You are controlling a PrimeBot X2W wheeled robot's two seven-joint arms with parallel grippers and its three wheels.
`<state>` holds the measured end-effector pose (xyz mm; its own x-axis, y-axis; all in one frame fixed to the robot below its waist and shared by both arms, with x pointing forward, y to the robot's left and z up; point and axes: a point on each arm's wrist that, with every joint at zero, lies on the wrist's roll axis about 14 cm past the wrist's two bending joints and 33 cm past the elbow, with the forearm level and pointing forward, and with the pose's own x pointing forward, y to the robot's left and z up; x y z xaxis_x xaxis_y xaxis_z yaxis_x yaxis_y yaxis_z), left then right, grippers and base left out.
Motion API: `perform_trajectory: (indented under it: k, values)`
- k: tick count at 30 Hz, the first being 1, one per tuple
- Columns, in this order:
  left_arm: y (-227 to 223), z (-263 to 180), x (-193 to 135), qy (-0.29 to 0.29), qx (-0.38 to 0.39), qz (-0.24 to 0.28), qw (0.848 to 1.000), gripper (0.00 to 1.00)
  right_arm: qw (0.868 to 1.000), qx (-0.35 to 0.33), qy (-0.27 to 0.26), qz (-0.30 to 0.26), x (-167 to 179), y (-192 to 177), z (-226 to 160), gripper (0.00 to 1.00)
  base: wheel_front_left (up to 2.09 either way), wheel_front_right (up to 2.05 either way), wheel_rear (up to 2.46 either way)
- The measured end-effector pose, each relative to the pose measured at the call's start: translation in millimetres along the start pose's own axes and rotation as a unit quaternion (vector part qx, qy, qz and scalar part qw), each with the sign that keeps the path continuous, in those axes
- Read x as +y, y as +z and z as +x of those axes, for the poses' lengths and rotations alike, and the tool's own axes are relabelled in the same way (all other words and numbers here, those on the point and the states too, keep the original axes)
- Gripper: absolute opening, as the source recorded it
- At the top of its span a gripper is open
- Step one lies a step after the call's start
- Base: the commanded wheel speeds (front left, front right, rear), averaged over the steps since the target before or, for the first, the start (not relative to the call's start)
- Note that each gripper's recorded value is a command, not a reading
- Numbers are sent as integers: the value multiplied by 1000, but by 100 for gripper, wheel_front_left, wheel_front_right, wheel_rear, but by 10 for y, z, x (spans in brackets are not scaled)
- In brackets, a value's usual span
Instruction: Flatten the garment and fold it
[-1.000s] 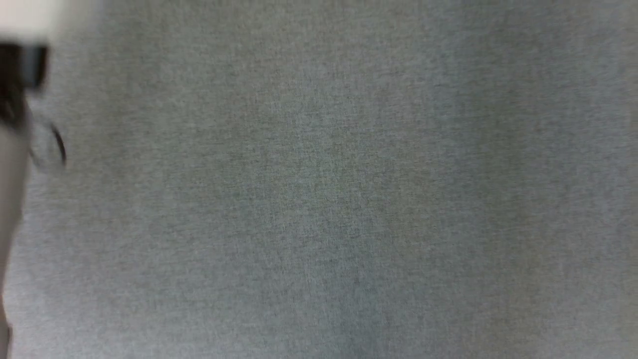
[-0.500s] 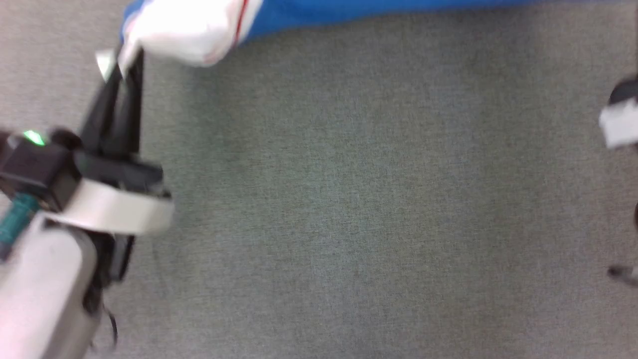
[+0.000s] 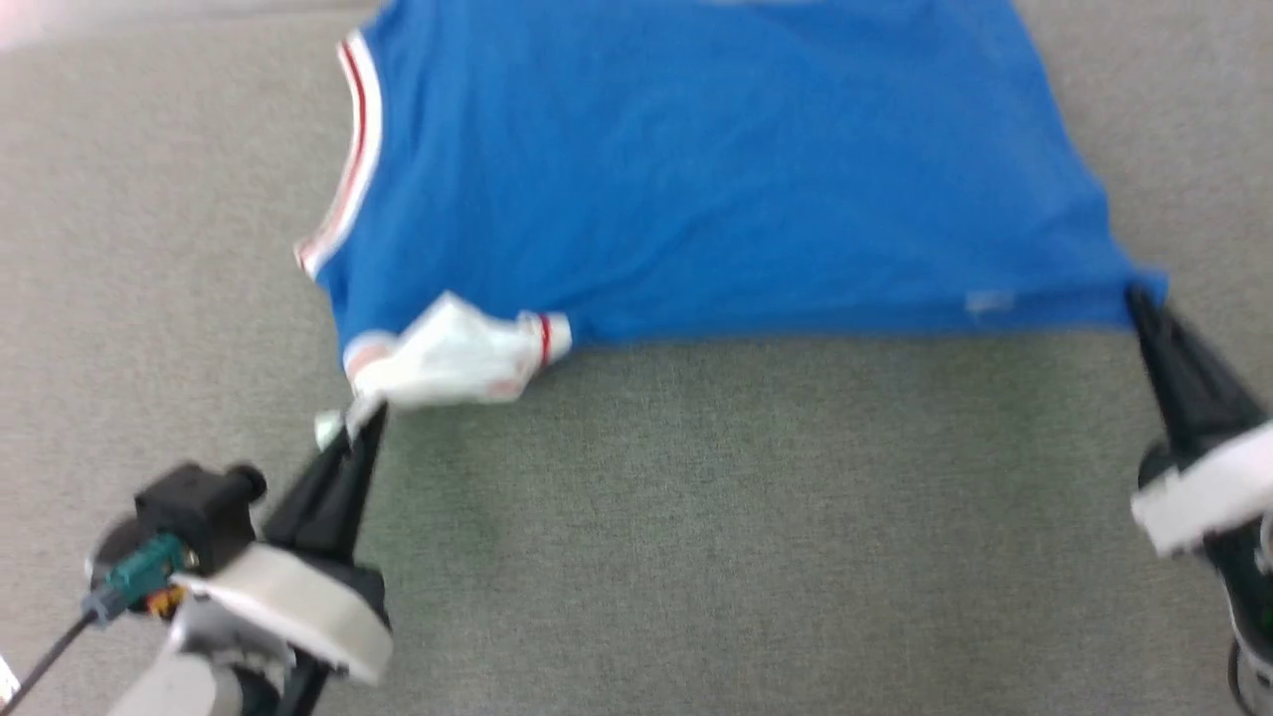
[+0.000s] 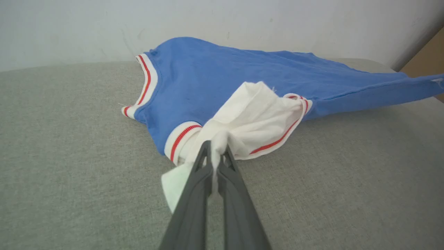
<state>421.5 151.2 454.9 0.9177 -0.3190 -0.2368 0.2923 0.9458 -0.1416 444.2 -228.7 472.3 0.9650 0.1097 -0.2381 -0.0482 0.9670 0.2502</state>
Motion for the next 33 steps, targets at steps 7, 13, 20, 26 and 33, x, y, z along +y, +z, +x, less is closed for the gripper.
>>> perform_trajectory:
  k: [7, 13, 20, 26, 33]
  values:
    - [-250, -461, -201, -20, 78, -67, 995, 0, 997, 68, -2, 21, -46, -246, -481, 0, 0, 0, 0]
    - [-471, -818, -355, -33, 143, -98, 984, 0, 991, 126, -6, 35, -74, -468, -837, 0, 0, 0, 0]
    - [-685, -1212, -542, -47, 208, -135, 968, 0, 973, 224, -6, 45, -89, -809, -1296, 0, 0, 0, 0]
    - [-749, -1492, -699, -55, 235, -165, 956, 0, 959, 275, -1, 68, -34, -973, -1613, 0, 0, 0, 0]
    - [-699, -1722, -745, -47, 233, -173, 956, 0, 952, 294, 6, 81, 42, -988, -1813, 0, 0, 0, 0]
